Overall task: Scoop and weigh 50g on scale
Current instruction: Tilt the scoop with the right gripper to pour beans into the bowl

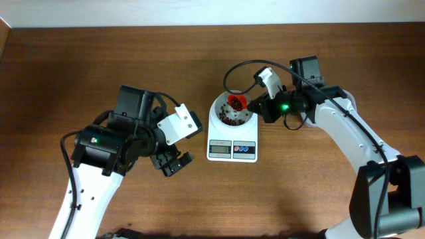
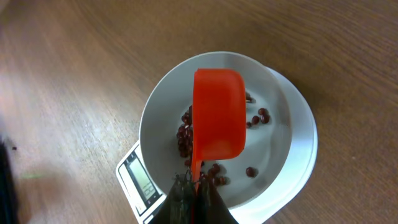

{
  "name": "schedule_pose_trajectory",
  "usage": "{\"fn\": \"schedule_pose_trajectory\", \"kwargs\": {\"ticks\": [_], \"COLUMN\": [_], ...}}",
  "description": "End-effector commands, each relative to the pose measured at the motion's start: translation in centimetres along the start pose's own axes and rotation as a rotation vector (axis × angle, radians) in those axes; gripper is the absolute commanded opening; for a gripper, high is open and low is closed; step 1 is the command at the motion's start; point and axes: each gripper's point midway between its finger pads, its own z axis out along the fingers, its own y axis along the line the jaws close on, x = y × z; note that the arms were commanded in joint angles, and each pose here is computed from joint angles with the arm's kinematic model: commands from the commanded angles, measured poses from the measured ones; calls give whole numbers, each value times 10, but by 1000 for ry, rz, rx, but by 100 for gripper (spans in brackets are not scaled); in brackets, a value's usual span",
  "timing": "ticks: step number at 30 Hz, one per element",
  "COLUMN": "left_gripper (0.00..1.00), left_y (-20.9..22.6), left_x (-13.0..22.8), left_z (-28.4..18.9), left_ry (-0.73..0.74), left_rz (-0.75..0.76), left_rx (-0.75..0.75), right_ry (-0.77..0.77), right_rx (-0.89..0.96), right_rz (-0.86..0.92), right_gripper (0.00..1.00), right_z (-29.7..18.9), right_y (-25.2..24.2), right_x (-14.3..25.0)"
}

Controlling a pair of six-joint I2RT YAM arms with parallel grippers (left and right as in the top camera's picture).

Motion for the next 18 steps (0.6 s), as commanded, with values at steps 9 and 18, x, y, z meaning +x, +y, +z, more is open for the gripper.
{"fn": "schedule_pose_trajectory", "kwargs": {"ticks": [9, 18], "left_gripper": [99, 99], "left_y": [0, 0], "left_x": [-5, -5], "left_z": [-6, -6], "left_ry": [-26, -26], "left_rz": [18, 18], "left_rx": [-6, -6], "right_ry": [-3, 21], "right_rx": [27, 185], "right_rz": [-30, -128], "right_gripper": [4, 4], "right_z": [-14, -20], "right_y": [9, 17], "right_x": [-4, -13]}}
